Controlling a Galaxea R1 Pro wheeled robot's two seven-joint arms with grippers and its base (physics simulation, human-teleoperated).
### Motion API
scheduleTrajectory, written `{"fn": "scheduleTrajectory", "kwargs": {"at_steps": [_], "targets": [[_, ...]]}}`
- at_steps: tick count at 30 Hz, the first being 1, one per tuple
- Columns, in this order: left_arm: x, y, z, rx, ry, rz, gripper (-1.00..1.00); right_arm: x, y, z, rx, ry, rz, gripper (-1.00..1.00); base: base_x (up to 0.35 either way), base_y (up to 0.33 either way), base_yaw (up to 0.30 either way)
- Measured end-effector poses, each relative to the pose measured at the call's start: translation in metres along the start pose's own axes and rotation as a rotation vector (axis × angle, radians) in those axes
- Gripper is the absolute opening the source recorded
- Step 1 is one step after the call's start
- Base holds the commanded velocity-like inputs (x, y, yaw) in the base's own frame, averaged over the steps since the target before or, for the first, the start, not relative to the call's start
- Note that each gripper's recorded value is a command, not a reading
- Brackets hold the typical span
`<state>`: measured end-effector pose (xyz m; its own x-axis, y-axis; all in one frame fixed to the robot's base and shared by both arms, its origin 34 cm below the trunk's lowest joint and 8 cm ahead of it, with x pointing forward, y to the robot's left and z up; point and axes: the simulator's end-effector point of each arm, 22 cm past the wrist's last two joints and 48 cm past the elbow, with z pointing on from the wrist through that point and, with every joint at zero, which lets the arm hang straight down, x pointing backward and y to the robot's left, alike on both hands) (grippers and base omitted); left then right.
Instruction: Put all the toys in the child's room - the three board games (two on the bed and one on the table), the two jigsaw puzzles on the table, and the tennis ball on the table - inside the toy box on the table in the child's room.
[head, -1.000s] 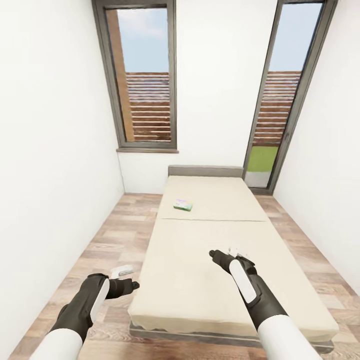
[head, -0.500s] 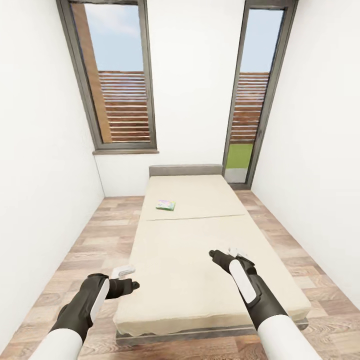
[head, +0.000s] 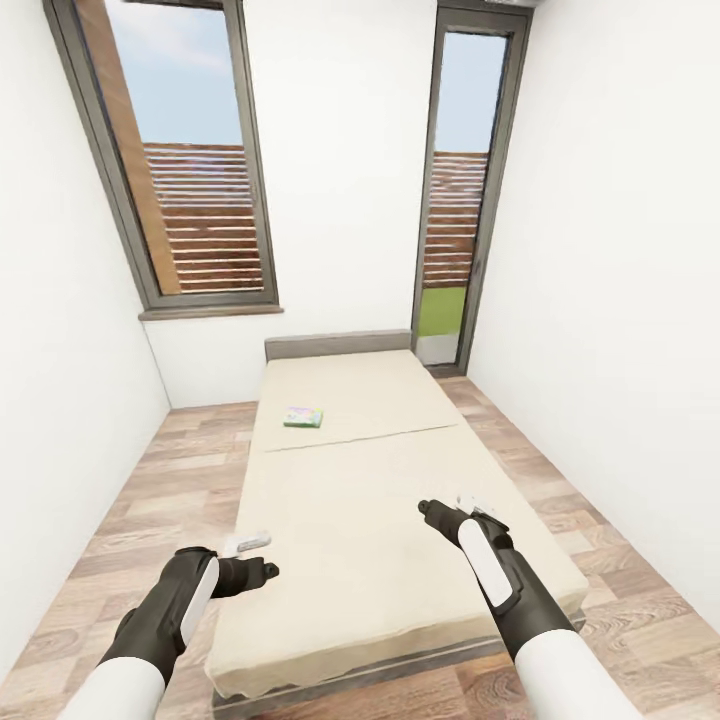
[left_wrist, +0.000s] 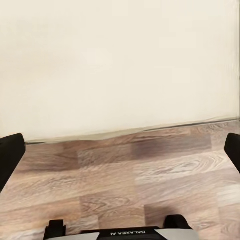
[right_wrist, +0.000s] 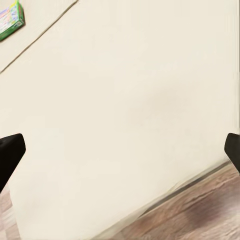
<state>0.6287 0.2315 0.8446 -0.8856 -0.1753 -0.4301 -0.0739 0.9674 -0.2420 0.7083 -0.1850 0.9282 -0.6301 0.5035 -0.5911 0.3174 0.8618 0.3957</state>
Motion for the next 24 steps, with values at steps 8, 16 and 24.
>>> {"fn": "scheduleTrajectory", "kwargs": {"at_steps": [8, 16, 24], "targets": [[-0.004, -0.001, -0.004, 0.001, -0.010, 0.002, 1.00, -0.004, 0.003, -0.004, -0.005, -0.010, -0.002, 1.00, 0.005, 0.011, -0.142], [-0.008, -0.003, -0.009, 0.004, -0.023, 0.004, 1.00, -0.009, 0.007, -0.009, -0.012, -0.021, -0.004, 1.00, 0.001, 0.002, -0.038], [-0.013, -0.005, -0.014, 0.006, -0.036, 0.006, 1.00, -0.014, 0.010, -0.014, -0.019, -0.033, -0.004, 1.00, 0.000, 0.000, -0.005]]}}
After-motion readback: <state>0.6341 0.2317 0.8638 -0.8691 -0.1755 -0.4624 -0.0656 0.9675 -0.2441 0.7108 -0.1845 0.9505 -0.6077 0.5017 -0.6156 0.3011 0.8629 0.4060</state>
